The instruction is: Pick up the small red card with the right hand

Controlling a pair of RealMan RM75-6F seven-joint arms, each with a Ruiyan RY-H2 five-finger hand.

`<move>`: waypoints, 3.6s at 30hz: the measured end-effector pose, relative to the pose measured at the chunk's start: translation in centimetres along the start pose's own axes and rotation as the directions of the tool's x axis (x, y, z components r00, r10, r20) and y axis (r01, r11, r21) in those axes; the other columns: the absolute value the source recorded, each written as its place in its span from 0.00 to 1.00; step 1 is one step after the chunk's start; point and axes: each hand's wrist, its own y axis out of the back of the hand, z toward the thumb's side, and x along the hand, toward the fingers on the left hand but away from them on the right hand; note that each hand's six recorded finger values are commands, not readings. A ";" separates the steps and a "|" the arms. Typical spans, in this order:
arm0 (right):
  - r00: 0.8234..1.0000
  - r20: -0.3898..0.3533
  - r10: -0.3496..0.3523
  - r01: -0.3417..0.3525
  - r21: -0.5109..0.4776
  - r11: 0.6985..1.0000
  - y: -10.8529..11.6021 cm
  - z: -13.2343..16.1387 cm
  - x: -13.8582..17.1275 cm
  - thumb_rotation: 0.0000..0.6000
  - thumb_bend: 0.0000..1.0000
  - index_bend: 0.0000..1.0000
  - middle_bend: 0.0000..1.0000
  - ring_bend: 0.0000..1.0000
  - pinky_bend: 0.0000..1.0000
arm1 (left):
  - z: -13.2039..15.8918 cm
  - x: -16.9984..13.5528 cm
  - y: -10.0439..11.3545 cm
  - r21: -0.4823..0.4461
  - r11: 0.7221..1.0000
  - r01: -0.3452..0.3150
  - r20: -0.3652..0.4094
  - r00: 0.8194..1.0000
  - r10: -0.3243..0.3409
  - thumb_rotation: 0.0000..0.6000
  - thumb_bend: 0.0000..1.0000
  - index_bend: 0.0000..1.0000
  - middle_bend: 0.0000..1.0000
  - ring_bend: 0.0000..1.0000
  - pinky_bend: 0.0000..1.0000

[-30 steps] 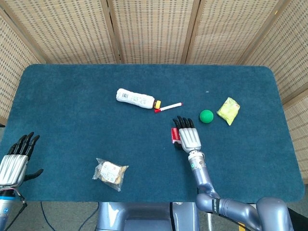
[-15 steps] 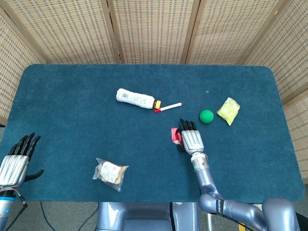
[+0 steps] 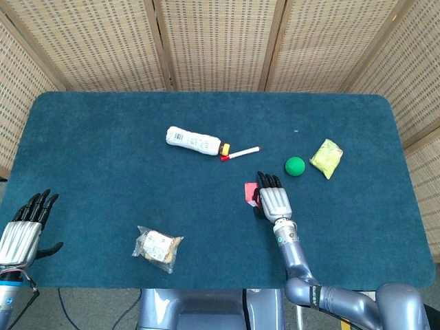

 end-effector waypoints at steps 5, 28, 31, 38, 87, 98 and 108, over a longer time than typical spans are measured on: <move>1.000 -0.008 0.005 -0.005 -0.006 1.000 -0.1 0.3 0.2 1.00 0.34 0.54 0.02 0.00 0.03 | 0.0 0.0 0.0 -0.002 1.000 -0.001 0.000 1.000 0.001 1.00 0.14 0.00 0.00 0.00 0.16; 1.000 -0.017 0.011 -0.011 -0.019 1.000 -0.1 1.2 0.2 1.00 0.33 0.58 0.05 0.00 0.03 | 0.1 0.0 0.1 -0.005 1.000 -0.001 0.006 1.000 0.001 1.00 0.15 0.00 0.00 0.00 0.16; 1.000 -0.017 0.008 -0.009 -0.020 1.000 -0.1 1.3 0.1 1.00 0.36 0.59 0.05 0.00 0.03 | 0.1 0.0 0.1 -0.005 1.000 -0.001 0.006 1.000 0.001 1.00 0.15 0.00 0.00 0.00 0.16; 1.000 -0.018 0.006 -0.006 -0.020 1.000 -0.1 1.3 0.1 1.00 0.47 0.61 0.06 0.00 0.03 | 0.2 0.0 0.1 -0.005 1.000 -0.002 0.007 1.000 0.002 1.00 0.15 0.00 0.00 0.00 0.16; 1.000 -0.027 0.009 -0.009 0.008 1.000 1.0 1.7 -1.1 1.00 0.56 0.64 0.09 0.00 0.03 | 0.2 0.0 0.1 -0.007 1.000 -0.003 0.011 1.000 0.003 1.00 0.15 0.00 0.00 0.00 0.16; 1.000 -0.025 -0.007 0.008 0.027 1.000 2.0 2.0 -2.0 1.00 0.56 0.63 0.09 0.00 0.03 | 0.1 0.1 0.1 -0.006 1.000 -0.003 0.008 1.000 0.003 1.00 0.15 0.00 0.00 0.00 0.16; 0.999 -0.021 -0.033 0.034 0.049 0.998 3.4 2.4 -3.0 1.00 0.55 0.63 0.09 0.00 0.03 | 0.0 0.2 0.0 -0.004 1.000 0.001 0.004 1.000 -0.001 1.00 0.15 0.00 0.00 0.00 0.16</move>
